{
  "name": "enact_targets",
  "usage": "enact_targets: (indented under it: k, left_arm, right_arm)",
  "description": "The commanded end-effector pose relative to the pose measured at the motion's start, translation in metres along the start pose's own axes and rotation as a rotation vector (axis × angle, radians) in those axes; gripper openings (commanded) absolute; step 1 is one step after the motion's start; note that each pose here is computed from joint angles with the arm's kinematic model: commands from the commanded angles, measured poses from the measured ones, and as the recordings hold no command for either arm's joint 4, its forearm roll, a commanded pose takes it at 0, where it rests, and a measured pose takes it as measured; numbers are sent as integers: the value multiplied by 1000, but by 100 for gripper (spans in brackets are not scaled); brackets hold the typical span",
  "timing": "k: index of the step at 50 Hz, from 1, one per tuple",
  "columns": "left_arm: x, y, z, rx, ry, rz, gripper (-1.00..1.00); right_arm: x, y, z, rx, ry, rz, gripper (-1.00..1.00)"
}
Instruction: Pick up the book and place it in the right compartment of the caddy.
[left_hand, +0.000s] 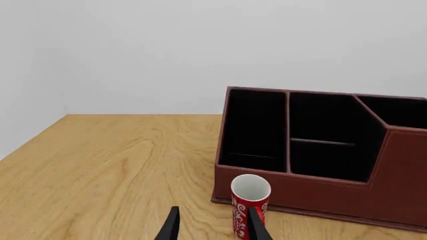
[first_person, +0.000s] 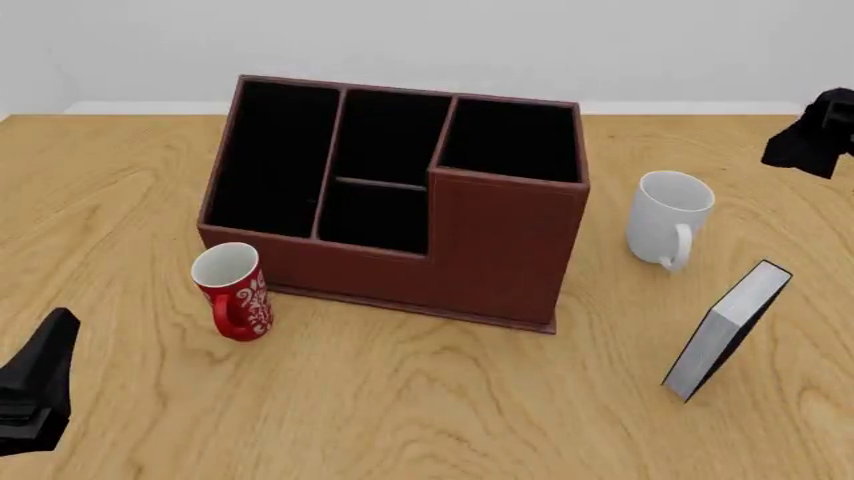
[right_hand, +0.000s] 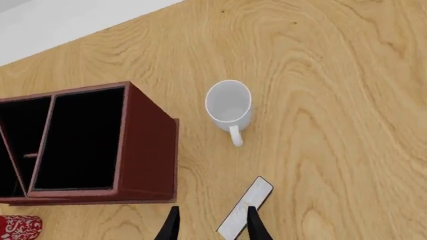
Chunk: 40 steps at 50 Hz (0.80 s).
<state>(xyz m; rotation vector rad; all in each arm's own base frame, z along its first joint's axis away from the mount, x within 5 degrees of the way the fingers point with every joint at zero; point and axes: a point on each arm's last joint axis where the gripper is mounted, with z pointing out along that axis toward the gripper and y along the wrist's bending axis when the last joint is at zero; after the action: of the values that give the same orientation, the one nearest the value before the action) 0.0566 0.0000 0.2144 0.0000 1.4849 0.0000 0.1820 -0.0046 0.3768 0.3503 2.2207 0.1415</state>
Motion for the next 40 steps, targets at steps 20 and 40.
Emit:
enact_targets:
  k: [20,40]
  left_arm:
    - [0,0,0,0,0,0,100]
    - [0,0,0,0,0,0,100]
  right_arm:
    - [34,-19,33,50,39,116,100]
    - [46,-30,46,88,64,153,100]
